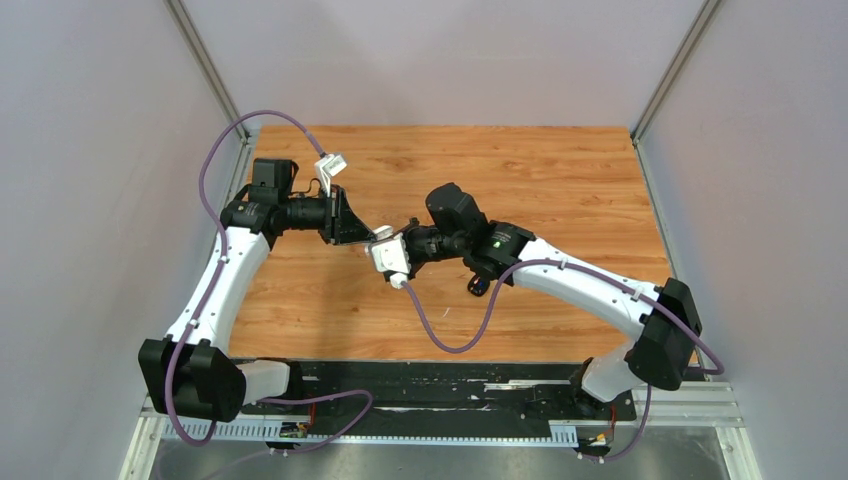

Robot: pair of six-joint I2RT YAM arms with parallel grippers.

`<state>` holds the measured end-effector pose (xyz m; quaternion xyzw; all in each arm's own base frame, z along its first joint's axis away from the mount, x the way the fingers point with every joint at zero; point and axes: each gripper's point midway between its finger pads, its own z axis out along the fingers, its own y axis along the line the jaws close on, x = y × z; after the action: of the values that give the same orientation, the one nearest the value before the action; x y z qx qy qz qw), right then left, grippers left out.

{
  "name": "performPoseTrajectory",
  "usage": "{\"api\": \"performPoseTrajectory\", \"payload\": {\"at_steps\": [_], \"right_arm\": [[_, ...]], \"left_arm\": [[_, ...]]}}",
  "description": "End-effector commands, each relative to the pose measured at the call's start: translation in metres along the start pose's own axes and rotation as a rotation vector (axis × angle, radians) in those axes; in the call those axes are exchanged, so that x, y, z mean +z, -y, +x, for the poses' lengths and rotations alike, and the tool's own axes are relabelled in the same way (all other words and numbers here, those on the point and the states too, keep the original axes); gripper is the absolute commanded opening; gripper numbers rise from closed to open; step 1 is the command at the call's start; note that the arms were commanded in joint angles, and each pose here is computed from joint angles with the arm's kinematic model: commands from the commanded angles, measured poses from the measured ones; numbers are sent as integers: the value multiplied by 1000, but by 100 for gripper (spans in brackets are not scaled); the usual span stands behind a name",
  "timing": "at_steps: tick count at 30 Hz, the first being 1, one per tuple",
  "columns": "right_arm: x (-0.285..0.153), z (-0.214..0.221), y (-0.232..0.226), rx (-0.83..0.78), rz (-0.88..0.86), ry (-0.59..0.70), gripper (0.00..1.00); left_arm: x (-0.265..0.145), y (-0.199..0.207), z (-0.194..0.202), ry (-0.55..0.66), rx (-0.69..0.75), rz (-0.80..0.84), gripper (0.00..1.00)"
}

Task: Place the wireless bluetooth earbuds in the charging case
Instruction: Place the earbud in the charging case.

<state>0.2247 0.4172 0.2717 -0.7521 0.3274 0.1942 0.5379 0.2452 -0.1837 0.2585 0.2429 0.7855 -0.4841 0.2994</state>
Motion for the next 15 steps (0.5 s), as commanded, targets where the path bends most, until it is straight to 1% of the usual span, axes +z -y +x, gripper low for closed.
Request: {"api": "performPoseTrajectory", "payload": {"at_steps": [1, 15], "right_arm": [[-13, 1, 4, 17, 27, -36, 0], [-17, 2, 0, 45, 14, -42, 0]], "left_arm": [[-4, 13, -3, 15, -3, 53, 0], [-4, 13, -3, 13, -6, 57, 0]]}}
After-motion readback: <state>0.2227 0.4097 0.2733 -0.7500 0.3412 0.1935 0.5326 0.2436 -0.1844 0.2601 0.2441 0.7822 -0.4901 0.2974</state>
